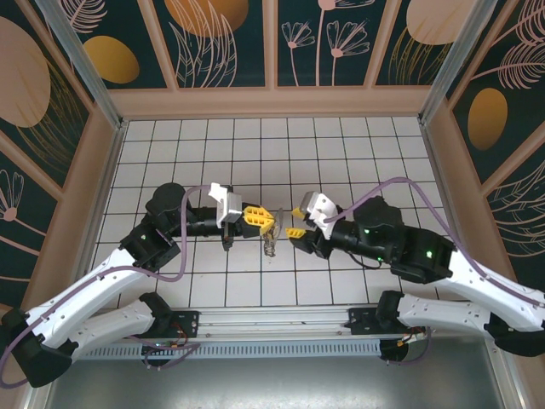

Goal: Put the keys on the keyring

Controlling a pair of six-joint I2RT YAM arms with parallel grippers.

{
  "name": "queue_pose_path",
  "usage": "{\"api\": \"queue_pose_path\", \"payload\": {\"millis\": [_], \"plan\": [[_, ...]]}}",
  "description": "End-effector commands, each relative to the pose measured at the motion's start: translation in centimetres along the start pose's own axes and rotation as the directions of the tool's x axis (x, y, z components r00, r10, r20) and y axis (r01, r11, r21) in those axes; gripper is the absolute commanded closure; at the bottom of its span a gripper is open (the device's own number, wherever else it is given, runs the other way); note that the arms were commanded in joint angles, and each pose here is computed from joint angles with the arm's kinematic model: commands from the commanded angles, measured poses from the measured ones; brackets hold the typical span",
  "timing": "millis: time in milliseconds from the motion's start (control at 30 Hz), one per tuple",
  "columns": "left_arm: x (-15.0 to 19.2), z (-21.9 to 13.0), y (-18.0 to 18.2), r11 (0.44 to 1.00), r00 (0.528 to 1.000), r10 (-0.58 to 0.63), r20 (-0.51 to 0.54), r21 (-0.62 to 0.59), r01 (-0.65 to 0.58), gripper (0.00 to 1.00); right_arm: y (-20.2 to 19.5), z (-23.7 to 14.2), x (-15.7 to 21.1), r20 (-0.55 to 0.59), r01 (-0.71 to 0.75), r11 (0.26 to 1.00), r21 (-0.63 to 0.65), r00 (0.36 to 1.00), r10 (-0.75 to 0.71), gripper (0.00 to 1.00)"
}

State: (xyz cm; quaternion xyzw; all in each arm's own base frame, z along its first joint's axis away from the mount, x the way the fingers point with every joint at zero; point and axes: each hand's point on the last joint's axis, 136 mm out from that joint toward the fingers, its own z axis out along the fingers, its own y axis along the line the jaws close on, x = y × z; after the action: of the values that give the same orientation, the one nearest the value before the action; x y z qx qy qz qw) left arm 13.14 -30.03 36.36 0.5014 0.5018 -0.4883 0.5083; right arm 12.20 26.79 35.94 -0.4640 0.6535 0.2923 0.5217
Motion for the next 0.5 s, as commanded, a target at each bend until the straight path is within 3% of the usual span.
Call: {"api": "queue_pose_path", "payload": {"millis": [0,200,467], "plan": [[-0.8,-0.1,0.5,0.998,0.998,0.055,-0.009,-0.035,-0.055,1.00,-1.8,-1.2,-3.3,0.102,-0.128,0.989,0.076,0.987,0.120,0.58],[-0.2,-0.1,1.9,0.990,0.995,0.083,-0.052,-0.106,-0.088,1.00,-0.3,0.6,-4.9,0.091,-0.245,0.968,-0.044,0.964,0.249,0.58],[-0.2,-0.3,1.9,0.988,0.994,0.096,-0.050,-0.115,-0.101,1.00,0.4,3.1,-1.3,-0.046,-0.306,0.951,-0.044,0.952,0.304,0.62]]}}
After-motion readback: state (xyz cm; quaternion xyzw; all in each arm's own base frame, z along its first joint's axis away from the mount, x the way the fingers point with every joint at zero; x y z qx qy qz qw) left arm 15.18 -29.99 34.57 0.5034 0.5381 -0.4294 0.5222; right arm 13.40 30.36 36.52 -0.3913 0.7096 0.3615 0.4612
